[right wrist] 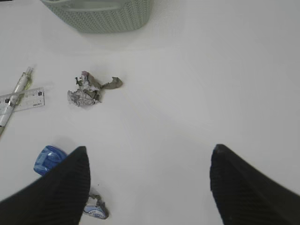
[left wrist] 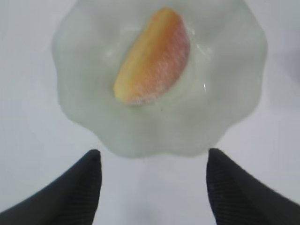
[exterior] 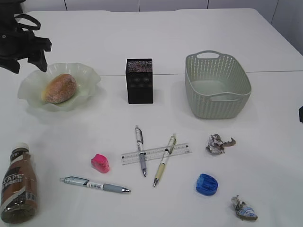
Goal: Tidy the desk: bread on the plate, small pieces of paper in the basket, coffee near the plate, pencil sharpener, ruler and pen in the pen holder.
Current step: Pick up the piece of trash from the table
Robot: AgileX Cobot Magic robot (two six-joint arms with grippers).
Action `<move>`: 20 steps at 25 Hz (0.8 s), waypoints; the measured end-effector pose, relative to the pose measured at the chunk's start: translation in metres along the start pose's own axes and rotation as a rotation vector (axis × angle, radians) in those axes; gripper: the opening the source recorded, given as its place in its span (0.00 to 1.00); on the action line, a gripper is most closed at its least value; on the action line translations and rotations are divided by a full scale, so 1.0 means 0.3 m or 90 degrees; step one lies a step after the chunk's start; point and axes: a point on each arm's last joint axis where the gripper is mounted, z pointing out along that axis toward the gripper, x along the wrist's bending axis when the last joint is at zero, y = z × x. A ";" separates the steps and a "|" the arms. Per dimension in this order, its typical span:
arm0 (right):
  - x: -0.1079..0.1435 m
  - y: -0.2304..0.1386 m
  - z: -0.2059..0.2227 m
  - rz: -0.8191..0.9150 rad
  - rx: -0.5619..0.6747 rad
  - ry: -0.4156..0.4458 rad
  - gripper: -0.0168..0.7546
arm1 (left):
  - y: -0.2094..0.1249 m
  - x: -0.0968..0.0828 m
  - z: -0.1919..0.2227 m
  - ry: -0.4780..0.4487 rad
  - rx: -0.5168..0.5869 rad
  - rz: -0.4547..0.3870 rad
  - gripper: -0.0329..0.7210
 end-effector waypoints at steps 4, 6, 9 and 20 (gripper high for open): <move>0.001 -0.012 0.000 0.003 0.025 0.002 0.78 | -0.038 -0.005 -0.045 -0.017 0.074 0.031 0.72; 0.003 -0.022 -0.001 0.008 0.046 0.006 0.78 | -0.046 -0.009 -0.074 -0.028 0.087 0.032 0.72; 0.009 -0.033 -0.002 0.021 0.071 0.019 0.78 | -0.046 -0.011 -0.131 -0.039 0.074 0.034 0.70; 0.032 -0.054 -0.007 0.062 0.118 0.063 0.78 | -0.080 0.000 -0.334 -0.049 0.061 0.082 0.69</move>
